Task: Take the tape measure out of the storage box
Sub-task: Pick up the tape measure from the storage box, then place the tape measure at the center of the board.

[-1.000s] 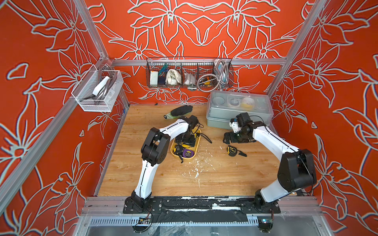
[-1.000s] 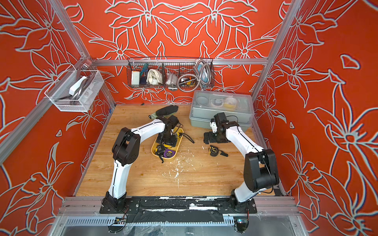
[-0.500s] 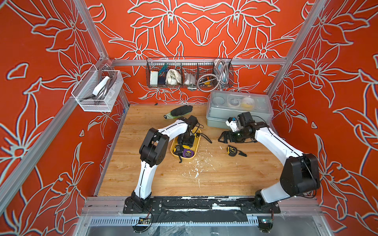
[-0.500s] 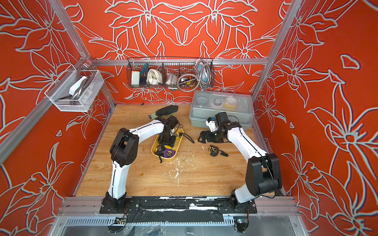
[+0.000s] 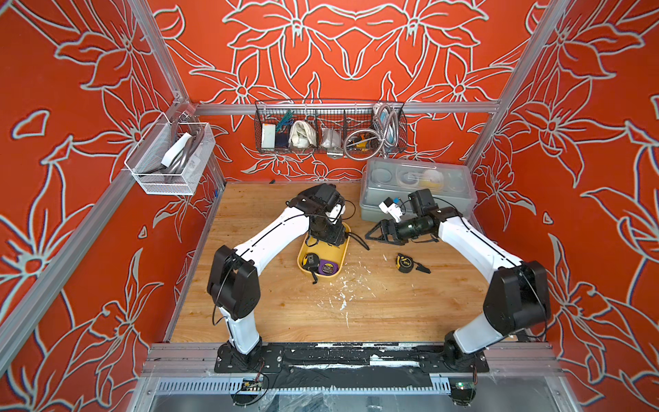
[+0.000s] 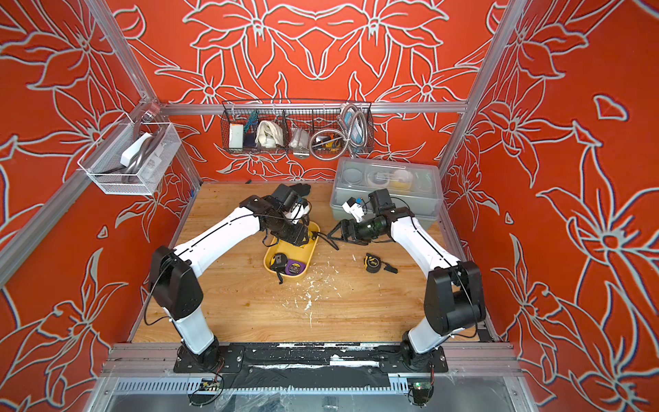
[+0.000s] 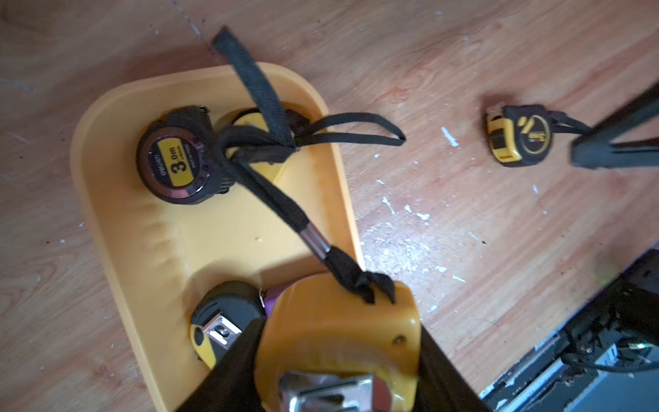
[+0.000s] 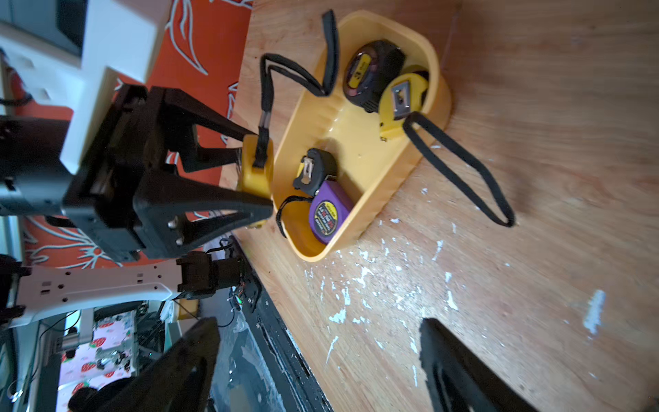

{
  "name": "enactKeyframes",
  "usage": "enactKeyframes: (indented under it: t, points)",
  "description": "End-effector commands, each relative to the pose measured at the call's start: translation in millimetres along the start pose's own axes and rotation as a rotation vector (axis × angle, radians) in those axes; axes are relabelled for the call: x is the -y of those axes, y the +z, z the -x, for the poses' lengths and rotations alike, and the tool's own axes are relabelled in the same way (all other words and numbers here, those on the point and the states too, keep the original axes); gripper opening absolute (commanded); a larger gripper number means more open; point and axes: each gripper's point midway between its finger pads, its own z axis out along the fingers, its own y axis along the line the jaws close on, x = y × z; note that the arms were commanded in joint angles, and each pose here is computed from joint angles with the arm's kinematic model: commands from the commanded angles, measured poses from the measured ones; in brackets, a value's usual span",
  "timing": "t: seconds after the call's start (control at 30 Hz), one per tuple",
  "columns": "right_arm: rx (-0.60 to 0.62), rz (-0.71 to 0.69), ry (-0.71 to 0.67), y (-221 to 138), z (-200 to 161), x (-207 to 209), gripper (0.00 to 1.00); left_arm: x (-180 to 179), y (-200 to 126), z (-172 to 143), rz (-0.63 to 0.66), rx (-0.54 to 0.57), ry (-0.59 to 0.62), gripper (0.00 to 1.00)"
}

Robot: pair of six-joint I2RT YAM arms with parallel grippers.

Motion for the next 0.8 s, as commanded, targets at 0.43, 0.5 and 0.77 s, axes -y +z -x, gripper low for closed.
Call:
enactKeyframes:
  t: [0.43,0.5,0.77]
  points:
    - [-0.180,0.252,0.021,67,-9,-65,0.75,47,-30,-1,-0.201,0.133,0.158,0.39]
    - [-0.187,0.263,0.023,73,-10,-68,0.73,48,-29,-2,-0.199,0.131,0.163,0.39]
    - [-0.192,0.288,0.044,83,-6,-71,0.69,54,-32,-2,-0.204,0.153,0.193,0.39]
